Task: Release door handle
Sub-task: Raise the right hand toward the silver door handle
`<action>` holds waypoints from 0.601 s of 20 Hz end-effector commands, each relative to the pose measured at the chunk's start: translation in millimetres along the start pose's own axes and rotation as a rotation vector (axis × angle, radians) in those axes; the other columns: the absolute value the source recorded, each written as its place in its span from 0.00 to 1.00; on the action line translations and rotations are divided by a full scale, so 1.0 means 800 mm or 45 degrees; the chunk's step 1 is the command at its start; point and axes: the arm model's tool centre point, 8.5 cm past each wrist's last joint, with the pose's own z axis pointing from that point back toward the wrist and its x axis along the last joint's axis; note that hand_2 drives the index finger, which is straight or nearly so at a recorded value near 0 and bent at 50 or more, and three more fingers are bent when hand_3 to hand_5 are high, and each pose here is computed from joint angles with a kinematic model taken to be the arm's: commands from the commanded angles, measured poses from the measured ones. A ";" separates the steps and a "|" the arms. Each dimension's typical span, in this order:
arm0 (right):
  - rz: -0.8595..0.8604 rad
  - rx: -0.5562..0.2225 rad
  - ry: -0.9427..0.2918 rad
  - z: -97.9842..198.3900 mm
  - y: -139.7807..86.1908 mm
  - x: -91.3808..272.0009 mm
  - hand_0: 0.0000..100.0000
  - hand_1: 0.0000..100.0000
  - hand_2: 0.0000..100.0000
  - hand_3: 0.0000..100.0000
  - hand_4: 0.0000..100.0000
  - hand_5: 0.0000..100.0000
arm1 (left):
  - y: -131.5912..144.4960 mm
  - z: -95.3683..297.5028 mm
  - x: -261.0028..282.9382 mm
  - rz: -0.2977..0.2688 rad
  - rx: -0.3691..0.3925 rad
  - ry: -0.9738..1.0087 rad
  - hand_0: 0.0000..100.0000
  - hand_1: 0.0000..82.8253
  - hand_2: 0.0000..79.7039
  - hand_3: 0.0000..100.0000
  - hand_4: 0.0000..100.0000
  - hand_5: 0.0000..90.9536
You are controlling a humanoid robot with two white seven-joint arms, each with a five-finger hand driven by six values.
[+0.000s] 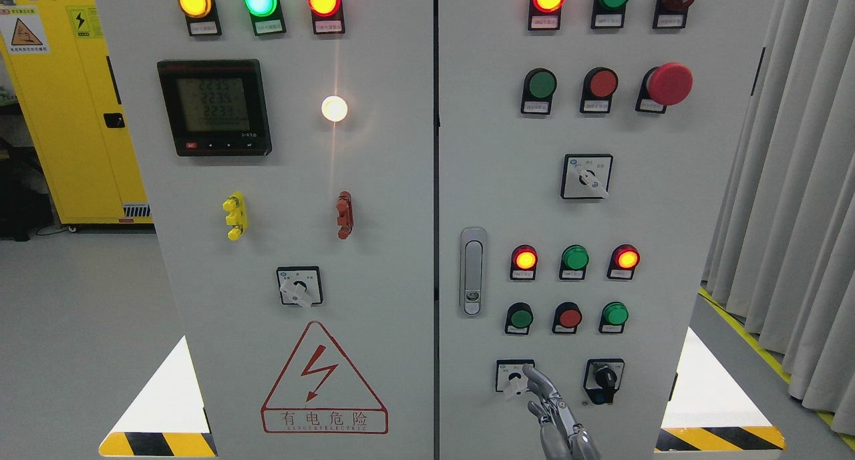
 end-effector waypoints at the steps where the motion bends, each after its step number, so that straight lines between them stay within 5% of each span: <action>1: 0.000 0.000 0.011 0.003 0.000 -0.002 0.41 0.00 0.00 0.00 0.00 0.00 | 0.000 0.000 0.000 0.000 0.000 0.001 0.12 0.67 0.00 0.00 0.00 0.00; 7: 0.012 -0.005 0.017 0.002 0.000 -0.003 0.41 0.00 0.00 0.00 0.00 0.00 | 0.000 0.000 0.000 0.000 0.000 0.001 0.12 0.67 0.00 0.00 0.00 0.00; 8: 0.023 -0.009 0.026 0.002 -0.002 -0.003 0.39 0.01 0.00 0.03 0.04 0.00 | 0.000 0.000 0.000 0.000 0.000 0.001 0.12 0.67 0.00 0.00 0.00 0.00; 9: 0.038 -0.007 0.026 0.002 -0.002 -0.003 0.35 0.06 0.00 0.16 0.21 0.00 | 0.000 0.000 0.000 0.000 0.000 0.001 0.12 0.67 0.00 0.00 0.00 0.00; 10: 0.062 -0.005 0.026 0.001 -0.002 -0.003 0.34 0.12 0.00 0.31 0.34 0.09 | 0.000 0.000 0.000 0.000 0.000 0.001 0.12 0.67 0.00 0.00 0.00 0.00; 12: 0.119 -0.006 0.022 -0.002 -0.003 -0.002 0.35 0.20 0.00 0.45 0.50 0.43 | 0.000 0.000 0.000 0.000 0.000 0.001 0.12 0.67 0.00 0.00 0.00 0.00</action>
